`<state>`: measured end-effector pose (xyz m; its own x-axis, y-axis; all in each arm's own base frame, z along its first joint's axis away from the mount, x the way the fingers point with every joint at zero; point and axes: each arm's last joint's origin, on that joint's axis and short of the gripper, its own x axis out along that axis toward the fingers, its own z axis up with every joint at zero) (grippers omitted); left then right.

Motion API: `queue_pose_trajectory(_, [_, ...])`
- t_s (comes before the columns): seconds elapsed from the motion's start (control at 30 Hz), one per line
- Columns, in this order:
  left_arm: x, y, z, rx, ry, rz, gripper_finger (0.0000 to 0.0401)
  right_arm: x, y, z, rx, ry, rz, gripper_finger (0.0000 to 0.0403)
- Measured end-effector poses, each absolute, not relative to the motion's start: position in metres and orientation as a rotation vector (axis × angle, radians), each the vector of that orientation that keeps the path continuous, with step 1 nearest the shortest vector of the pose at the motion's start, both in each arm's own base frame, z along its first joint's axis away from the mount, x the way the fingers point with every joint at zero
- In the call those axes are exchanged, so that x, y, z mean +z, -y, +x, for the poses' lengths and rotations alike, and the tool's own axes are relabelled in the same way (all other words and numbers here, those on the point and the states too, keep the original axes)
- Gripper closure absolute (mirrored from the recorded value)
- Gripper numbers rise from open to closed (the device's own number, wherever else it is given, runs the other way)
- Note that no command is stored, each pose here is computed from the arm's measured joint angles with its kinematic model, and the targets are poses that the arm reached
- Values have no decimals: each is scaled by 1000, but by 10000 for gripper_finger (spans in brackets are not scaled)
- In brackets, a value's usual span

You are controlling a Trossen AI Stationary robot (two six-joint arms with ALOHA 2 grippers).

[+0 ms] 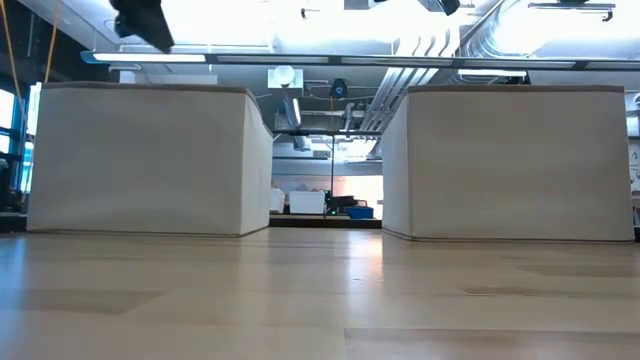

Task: Sort clothes
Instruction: Return to Home Position

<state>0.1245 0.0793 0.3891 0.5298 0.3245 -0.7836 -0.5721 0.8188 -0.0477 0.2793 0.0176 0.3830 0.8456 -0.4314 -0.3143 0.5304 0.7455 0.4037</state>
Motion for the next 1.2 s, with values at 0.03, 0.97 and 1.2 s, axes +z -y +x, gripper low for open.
queue_pose_trajectory(0.03, [384,-79,122,564,-856,-332,300,383,-18,279,-530,-206,503,229])
queue_pose_trajectory(0.97, [170,-188,178,786,-1549,-647,300,383,-17,279,-566,-185,524,229])
queue_pose_trajectory(1.2, [166,-192,180,744,-1583,-600,300,383,-17,279,-545,-193,535,229])
